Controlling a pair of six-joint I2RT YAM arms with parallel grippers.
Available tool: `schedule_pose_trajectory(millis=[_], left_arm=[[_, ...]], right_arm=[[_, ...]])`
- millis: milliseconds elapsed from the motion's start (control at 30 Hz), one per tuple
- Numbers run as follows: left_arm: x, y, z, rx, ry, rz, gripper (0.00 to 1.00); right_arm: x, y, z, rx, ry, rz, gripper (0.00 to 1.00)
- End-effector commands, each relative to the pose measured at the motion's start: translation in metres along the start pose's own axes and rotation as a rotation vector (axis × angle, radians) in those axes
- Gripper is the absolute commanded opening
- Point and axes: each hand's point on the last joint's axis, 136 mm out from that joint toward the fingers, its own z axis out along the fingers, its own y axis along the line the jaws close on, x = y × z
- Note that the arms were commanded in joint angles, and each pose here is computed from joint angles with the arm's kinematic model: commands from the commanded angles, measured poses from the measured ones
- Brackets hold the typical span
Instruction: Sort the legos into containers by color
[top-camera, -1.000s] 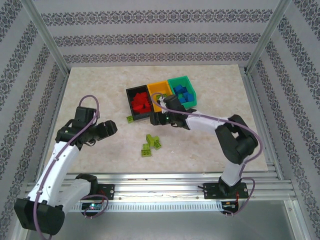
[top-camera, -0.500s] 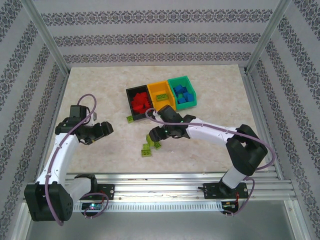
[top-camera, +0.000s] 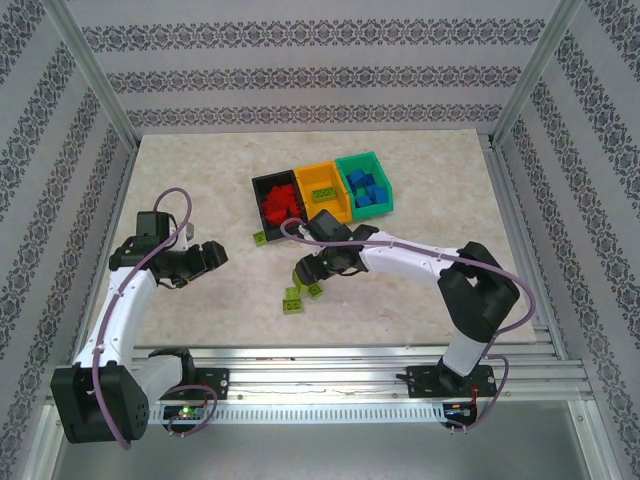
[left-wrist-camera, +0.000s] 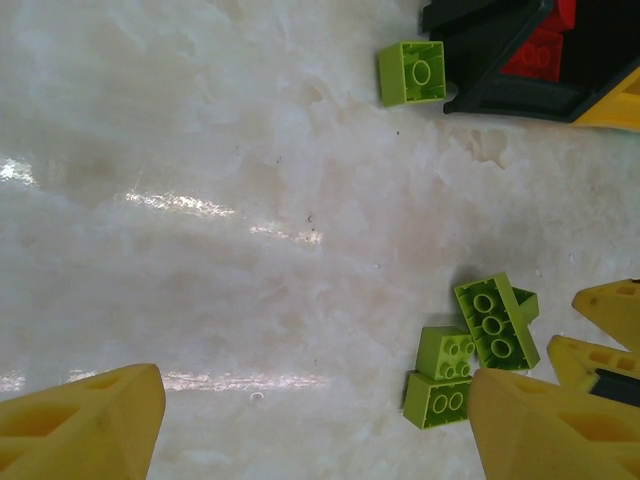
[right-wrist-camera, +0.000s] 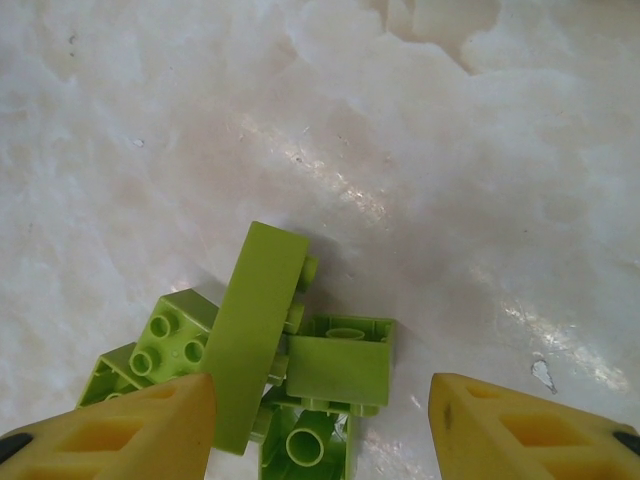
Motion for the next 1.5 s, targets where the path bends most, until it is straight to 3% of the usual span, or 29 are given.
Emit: schedule_pose_trajectory(millis=[0,433,933,1333,1467], left_arm=[[-0.004,-0.002,0.001,0.03,-0.012,0.018,0.79],[-0.007,0.0,0.0,0.031,-0.028,0.009,0.79],[-0.008,0.0,0.001,0.045,-0.027,0.0,0.79],[-0.008,0.001,0.002,0.045,-0.027,-0.004,0.79],[-0.008,0.002,0.002,0.045,-0.028,-0.006,0.79]], right_arm=[[-0.002,0.008,0.008,-0.012,0.023,-0.002,0.59],[0.0,0.03,0.031,-0.027,0.08,-0.026,0.58],[0.006,0.053,0.02,-0.013,0.089,-0.078,0.58],[0.017,0.03,0.042,0.112,0.168,-0.099,0.58],[0.019,0.031,0.051,0.102,0.184,-0.093,0.52]])
